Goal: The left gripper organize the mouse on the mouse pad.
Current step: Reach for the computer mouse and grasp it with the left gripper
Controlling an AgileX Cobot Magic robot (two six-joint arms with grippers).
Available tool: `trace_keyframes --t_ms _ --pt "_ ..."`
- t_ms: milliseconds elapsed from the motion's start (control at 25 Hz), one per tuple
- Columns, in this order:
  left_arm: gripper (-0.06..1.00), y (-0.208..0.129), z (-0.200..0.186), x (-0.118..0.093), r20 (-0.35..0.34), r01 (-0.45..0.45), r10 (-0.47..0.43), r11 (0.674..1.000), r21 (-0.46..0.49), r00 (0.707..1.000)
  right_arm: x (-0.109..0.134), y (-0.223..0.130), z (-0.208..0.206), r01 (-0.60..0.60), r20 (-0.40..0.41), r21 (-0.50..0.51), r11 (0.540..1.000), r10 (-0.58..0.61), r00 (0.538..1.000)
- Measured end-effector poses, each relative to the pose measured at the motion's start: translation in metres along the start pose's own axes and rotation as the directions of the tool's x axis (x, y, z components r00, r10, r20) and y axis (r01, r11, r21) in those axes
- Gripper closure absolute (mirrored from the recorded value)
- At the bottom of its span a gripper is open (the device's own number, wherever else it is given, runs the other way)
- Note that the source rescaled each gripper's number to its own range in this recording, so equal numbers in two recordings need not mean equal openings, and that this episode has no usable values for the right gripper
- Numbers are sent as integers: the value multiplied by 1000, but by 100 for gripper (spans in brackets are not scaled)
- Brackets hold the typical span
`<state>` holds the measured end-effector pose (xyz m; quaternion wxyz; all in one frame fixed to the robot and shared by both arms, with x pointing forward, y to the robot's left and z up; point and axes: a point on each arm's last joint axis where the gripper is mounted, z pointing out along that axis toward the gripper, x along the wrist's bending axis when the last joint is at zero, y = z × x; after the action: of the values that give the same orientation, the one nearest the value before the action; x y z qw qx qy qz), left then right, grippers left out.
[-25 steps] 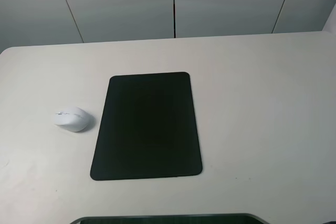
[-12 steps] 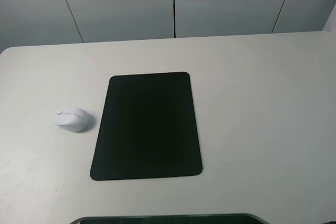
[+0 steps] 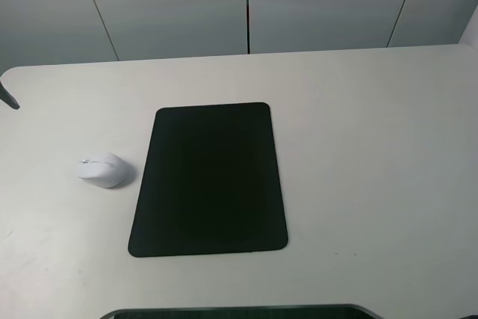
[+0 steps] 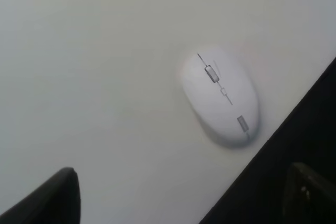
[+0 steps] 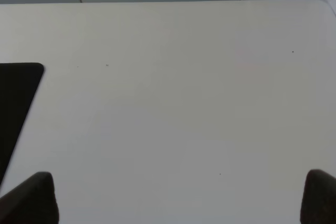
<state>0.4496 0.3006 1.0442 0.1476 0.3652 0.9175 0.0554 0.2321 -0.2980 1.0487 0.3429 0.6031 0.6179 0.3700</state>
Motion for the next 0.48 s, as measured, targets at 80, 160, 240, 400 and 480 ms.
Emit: trace_keyframes --t_ms 80,160,240,400,480 --pt "-6 1 11 -1 0 58 -58 998 2 998 0 0 0 0 0 0 1000 0 1000" --pt "-6 2 19 -4 13 102 -102 995 4 995 0 0 0 0 0 0 1000 0 1000" --pt "-6 2 28 -8 13 113 -113 994 12 993 0 0 0 0 0 0 1000 0 1000" --pt "-6 -2 47 -20 3 112 -113 992 56 994 0 0 0 0 0 0 1000 0 1000" --pt "-6 -4 58 -25 -14 123 -123 989 81 992 0 0 0 0 0 0 1000 0 1000"
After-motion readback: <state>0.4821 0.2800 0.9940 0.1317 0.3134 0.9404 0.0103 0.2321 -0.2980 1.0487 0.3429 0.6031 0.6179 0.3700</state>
